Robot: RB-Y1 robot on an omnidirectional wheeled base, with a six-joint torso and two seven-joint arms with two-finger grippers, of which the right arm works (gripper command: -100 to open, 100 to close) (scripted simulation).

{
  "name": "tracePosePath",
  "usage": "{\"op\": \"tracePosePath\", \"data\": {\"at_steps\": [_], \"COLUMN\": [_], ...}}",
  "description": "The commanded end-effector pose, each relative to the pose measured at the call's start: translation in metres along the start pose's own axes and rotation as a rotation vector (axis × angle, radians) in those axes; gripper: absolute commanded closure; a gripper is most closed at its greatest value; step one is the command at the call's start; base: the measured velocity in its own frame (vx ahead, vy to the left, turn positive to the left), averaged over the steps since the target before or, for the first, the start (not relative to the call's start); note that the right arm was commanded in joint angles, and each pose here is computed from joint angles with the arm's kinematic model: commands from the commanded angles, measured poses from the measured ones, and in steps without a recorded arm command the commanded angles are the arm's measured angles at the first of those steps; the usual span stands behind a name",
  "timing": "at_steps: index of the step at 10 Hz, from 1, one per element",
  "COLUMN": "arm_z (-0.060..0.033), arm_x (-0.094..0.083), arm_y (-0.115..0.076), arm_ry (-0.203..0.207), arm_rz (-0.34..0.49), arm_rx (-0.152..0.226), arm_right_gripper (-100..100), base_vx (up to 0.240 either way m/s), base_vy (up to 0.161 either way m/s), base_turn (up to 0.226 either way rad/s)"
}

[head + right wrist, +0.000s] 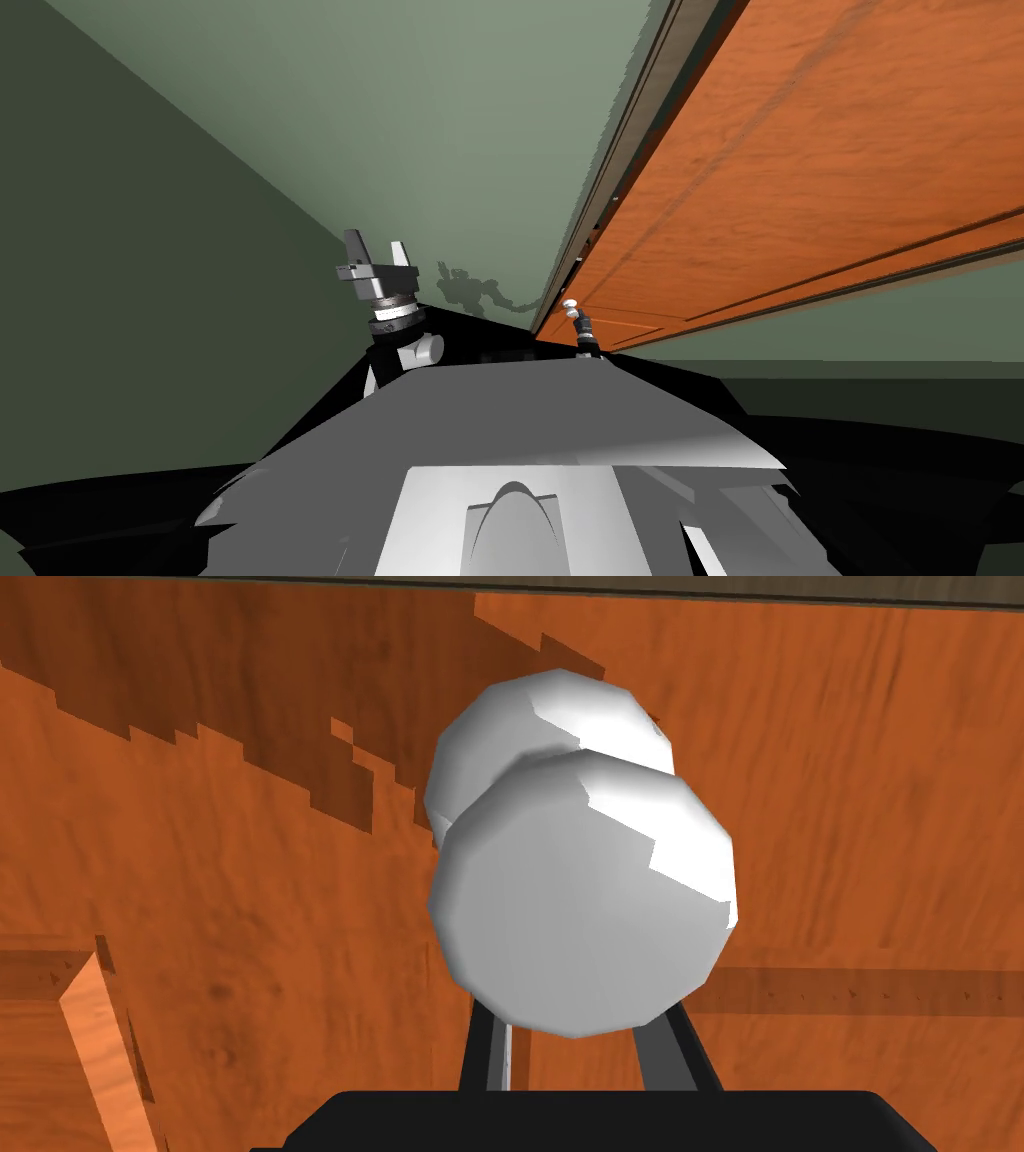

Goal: Pull the door open

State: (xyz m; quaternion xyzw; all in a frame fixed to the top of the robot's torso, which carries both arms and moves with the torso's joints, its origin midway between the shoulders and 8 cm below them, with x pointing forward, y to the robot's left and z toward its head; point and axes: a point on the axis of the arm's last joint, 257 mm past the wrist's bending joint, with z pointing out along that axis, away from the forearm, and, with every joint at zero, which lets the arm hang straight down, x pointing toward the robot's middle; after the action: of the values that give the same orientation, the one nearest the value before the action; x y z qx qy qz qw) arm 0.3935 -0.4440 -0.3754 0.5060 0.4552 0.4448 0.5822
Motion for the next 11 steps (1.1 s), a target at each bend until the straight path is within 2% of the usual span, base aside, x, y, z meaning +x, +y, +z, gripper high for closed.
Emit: {"op": "tracePosePath", "data": {"at_steps": [1,2,3,5,7,8,9,11], "arm_z": [0.0039,0.0046,0.0046,0.0058,0.0058,0.0064,0.0064,0.0073], "arm_x": [0.0073,0.0058,0.0058,0.0029,0.0029,0.0015,0.0015,-0.0011], "arm_y": [0.0062,0.006,0.006,0.0054,0.0054,0.005,0.005,0.004], "arm_ry": [0.006,-0.006,-0.006,-0.03,-0.03,-0.041,-0.041,-0.064], "arm_rz": [0.045,0.1,0.101,0.197,0.213,0.27,0.27,0.364], "arm_rx": [-0.019,-0.018,-0.018,-0.018,-0.018,-0.019,-0.019,-0.02], "arm_right_gripper": [100,100,100,100,100,100,100,100], "base_vx": [-0.041,-0.05,-0.048,-0.073,-0.042,-0.035,-0.04,-0.076], "base_vy": [-0.017,-0.017,-0.017,-0.031,-0.019,0.001,-0.012,-0.032], "base_turn": [0.045,0.098,0.043,0.132,0.027,0.052,0.058,0.146]}}
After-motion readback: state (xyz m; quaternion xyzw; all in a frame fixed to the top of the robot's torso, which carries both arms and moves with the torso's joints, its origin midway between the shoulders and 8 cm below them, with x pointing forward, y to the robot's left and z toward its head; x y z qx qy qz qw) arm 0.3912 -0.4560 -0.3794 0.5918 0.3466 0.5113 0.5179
